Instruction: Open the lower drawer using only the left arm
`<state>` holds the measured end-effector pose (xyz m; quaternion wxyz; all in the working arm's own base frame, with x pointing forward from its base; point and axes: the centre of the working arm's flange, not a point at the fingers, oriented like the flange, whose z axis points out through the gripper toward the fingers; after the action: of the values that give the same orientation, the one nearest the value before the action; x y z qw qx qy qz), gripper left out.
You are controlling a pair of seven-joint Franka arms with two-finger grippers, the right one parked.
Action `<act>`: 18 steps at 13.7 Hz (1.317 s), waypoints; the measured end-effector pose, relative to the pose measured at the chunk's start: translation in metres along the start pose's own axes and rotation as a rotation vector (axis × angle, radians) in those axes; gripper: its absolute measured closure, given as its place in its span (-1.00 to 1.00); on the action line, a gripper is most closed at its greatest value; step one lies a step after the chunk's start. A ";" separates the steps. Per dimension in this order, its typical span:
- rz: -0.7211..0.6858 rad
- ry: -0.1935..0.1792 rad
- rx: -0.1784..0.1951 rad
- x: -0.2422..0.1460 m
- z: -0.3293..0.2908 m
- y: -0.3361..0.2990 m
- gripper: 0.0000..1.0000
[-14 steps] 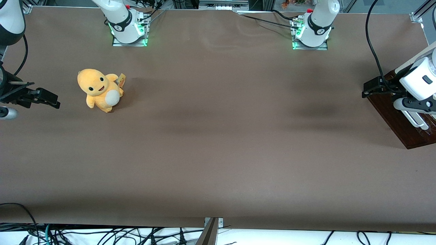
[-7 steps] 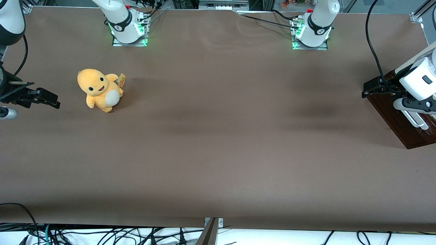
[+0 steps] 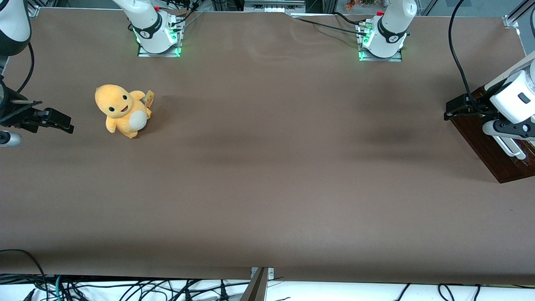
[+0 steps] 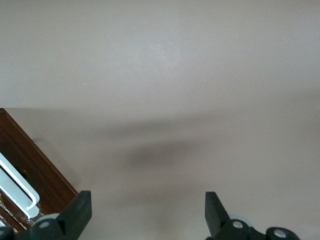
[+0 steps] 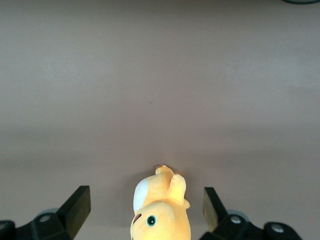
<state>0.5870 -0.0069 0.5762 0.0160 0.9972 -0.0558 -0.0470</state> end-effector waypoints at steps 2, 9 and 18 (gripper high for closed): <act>0.000 0.000 0.000 0.000 0.000 0.000 -1.00; 0.000 -0.001 0.000 0.000 0.000 0.000 -1.00; -0.016 -0.075 0.021 0.015 0.038 -0.012 -1.00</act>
<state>0.5996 0.0025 0.5363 0.0031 0.9953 -0.0487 -0.0838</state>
